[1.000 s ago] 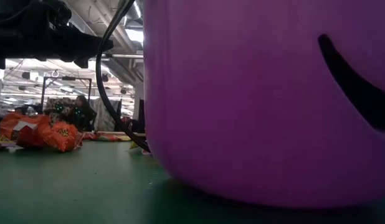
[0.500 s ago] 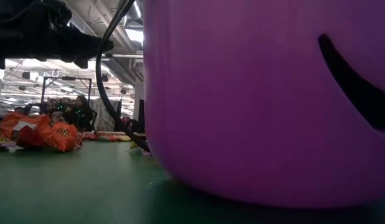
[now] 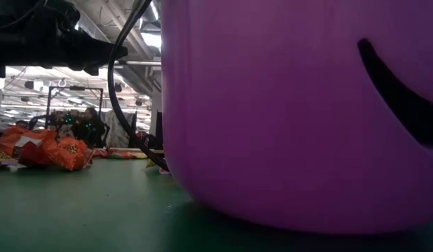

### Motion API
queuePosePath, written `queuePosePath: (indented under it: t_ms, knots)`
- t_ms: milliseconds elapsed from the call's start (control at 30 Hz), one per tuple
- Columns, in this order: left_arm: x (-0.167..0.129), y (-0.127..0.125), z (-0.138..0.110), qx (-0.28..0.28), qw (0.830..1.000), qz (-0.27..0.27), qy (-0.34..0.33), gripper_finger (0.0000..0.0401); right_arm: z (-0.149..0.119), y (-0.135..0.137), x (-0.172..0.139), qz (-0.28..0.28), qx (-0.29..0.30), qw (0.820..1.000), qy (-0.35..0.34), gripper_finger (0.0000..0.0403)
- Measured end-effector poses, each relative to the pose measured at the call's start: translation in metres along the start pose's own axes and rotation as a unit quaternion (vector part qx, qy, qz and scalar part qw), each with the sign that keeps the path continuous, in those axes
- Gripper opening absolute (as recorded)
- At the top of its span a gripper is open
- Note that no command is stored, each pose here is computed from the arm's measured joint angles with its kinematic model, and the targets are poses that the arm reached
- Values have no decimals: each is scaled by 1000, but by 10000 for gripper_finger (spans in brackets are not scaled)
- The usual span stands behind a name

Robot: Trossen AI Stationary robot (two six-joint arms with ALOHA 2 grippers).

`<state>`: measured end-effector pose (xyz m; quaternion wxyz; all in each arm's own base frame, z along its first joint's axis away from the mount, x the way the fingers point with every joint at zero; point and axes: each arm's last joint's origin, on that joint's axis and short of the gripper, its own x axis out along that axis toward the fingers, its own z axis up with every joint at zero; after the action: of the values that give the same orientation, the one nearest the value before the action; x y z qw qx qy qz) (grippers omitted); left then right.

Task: Sort candy
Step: Put the orange candy into the black bucket

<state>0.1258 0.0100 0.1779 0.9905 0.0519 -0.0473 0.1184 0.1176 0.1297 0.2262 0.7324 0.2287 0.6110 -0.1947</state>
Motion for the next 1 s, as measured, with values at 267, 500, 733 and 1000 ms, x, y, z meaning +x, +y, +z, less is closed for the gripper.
queuePosePath:
  t_ms: [267,500,733,1000]
  knots:
    - [0,0,-1,-2,1000,-1,4,0,0,0,0,-1,0,1000,-1,177]
    - [0,0,-1,-3,1000,-1,4,0,0,0,0,-2,0,1000,-4,177]
    - [0,1,-2,-7,1000,12,9,0,0,-6,0,-31,9,999,-2,177]
    - [0,1,-4,-12,999,22,22,0,-1,-9,0,-47,-8,999,0,177]
